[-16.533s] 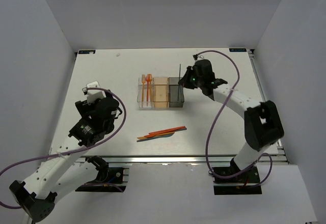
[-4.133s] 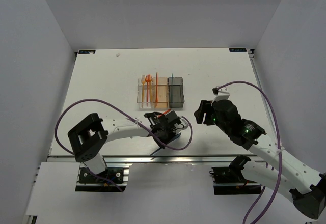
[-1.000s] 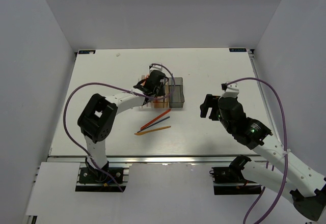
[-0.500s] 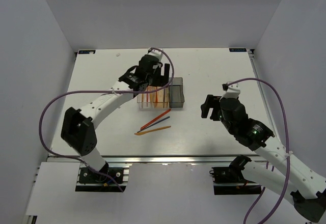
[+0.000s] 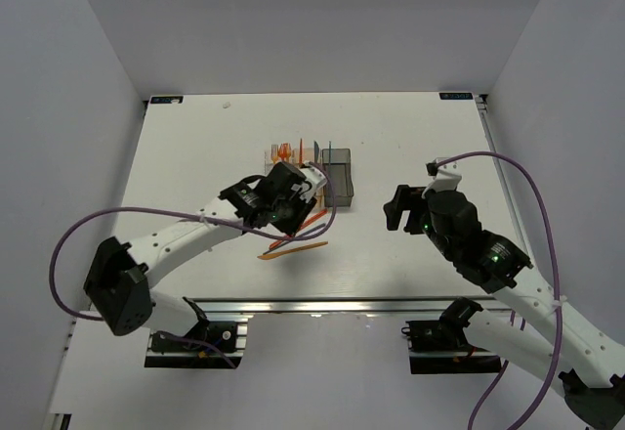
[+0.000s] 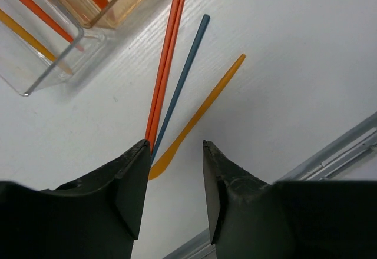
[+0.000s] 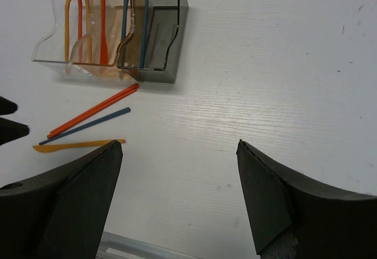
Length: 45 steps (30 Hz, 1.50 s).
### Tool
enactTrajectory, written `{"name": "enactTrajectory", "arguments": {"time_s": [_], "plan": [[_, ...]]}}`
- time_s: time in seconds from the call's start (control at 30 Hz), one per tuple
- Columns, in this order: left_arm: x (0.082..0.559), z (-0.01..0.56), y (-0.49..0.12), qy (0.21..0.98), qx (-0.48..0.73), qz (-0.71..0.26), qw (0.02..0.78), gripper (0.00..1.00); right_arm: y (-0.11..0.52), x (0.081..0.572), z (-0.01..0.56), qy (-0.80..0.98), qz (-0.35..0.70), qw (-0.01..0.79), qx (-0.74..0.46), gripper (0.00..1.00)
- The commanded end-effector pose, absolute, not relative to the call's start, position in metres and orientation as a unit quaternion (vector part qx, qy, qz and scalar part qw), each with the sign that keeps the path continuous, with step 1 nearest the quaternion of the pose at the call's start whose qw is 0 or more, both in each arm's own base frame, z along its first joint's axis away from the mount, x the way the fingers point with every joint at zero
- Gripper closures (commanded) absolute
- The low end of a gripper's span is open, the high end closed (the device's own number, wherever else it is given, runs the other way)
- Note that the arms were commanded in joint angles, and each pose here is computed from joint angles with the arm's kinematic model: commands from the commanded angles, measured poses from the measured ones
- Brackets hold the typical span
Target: Sort the eating utensils into containers
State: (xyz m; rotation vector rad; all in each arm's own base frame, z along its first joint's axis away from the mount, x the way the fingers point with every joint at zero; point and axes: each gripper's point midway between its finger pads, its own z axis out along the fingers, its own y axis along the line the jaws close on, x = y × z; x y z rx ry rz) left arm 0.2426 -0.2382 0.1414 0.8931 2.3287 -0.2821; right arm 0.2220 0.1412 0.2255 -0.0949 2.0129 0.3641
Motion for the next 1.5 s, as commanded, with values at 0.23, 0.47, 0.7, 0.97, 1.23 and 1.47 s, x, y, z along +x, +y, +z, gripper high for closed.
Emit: {"name": "enactTrajectory", "arguments": {"time_s": [0.23,0.47,0.7,0.97,1.23,1.47], "plan": [[0.24,0.075,-0.248,0.9,0.368,-0.065,0.224,0.5,0.154,0.22,0.218,0.836,0.181,0.515,-0.058,0.17],[0.226,0.051,-0.258,0.899,0.391,-0.095,0.175,0.52,0.154,0.22,0.215,0.836,0.18,0.514,-0.06,0.17],[0.22,0.034,-0.256,0.9,0.4,-0.092,0.146,0.54,0.157,0.22,0.213,0.837,0.183,0.512,-0.062,0.17],[0.218,0.019,-0.253,0.903,0.402,-0.083,0.127,0.54,0.155,0.218,0.216,0.834,0.186,0.515,-0.062,0.16],[0.211,0.005,-0.252,0.905,0.406,-0.076,0.104,0.56,0.152,0.217,0.217,0.832,0.186,0.519,-0.059,0.17],[0.201,0.005,-0.256,0.902,0.412,-0.051,0.119,0.72,0.15,0.216,0.222,0.829,0.187,0.525,-0.056,0.17]]}}
